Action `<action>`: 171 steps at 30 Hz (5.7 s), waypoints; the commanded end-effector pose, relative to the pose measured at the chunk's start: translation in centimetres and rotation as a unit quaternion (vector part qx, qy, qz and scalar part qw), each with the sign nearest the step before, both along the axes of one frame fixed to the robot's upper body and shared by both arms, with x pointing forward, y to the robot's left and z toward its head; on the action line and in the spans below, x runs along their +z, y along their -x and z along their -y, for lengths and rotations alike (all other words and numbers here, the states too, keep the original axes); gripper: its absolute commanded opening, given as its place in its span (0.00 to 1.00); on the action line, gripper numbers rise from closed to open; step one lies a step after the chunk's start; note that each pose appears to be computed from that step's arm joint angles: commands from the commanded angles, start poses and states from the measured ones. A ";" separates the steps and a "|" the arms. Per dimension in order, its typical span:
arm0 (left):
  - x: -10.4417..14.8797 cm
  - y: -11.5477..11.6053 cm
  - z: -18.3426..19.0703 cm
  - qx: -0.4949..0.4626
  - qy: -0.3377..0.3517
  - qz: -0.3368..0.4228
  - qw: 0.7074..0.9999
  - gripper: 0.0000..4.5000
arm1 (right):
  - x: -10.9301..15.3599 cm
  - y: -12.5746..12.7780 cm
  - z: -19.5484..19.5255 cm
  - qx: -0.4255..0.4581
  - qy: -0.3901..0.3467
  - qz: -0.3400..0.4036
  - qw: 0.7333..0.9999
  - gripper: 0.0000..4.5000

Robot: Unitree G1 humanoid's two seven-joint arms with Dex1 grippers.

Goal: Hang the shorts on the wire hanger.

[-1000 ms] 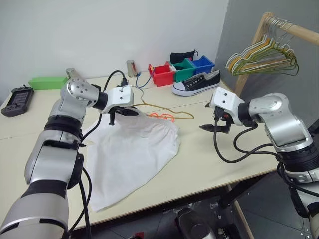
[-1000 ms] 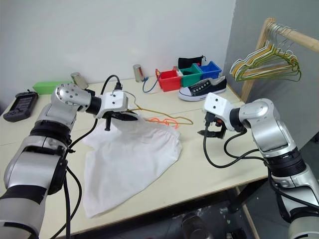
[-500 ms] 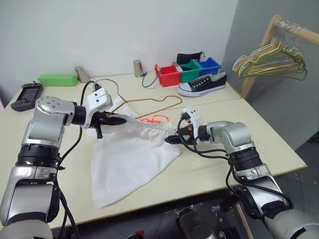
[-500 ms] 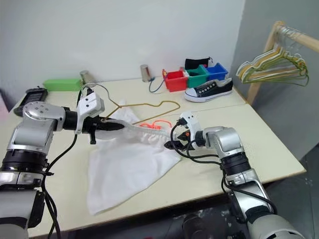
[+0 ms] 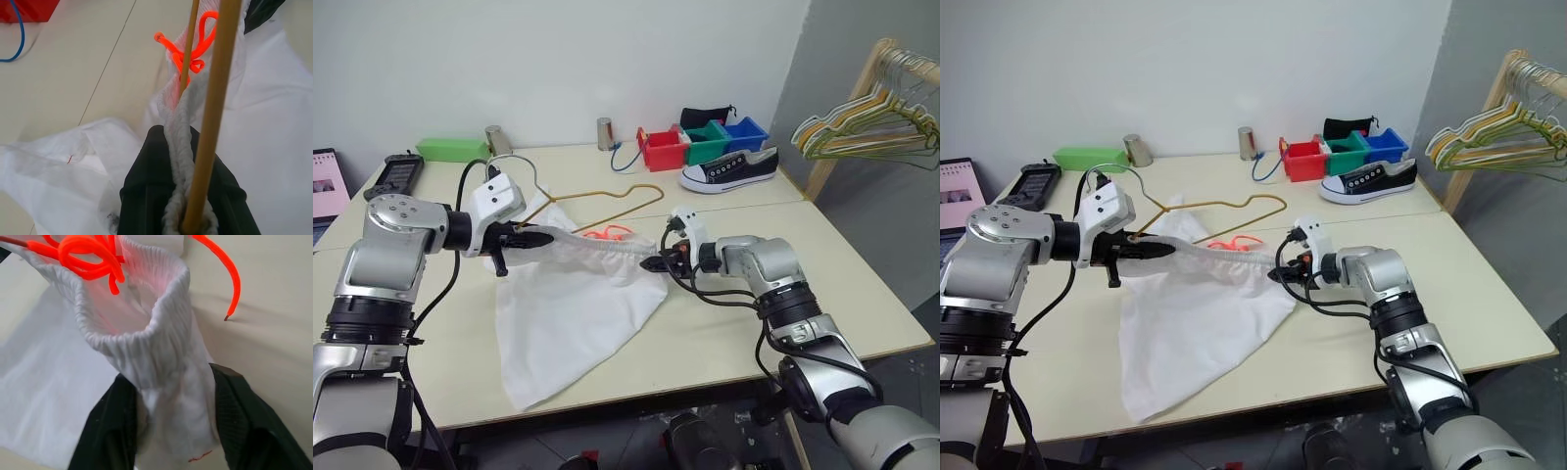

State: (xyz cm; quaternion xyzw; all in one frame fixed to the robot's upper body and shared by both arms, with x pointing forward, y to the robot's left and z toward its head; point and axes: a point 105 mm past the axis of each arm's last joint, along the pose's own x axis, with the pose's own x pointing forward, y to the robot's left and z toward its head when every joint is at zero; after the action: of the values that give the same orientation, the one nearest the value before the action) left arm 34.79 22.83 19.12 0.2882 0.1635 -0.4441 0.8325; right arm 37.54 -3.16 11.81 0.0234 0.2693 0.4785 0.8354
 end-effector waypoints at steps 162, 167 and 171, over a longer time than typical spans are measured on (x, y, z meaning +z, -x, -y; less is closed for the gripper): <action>1.9 2.6 15.9 -0.053 0.251 0.111 0.960 1.00 | 2.3 4.2 17.2 -0.306 0.174 0.113 0.929 0.00; 1.2 4.7 20.8 -0.108 0.297 0.077 0.946 1.00 | 1.6 7.1 21.8 -0.447 0.184 0.072 0.872 0.00; 0.9 5.1 22.9 -0.137 0.306 0.073 0.939 1.00 | 1.9 8.7 24.1 -0.519 0.193 0.070 0.830 0.00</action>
State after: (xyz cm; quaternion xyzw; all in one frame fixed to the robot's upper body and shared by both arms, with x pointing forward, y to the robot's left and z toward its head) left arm 29.98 0.91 18.89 0.0719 -0.0503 -0.5515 0.8296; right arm 29.42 -26.11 11.76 -0.0317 0.2840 -0.0380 0.9575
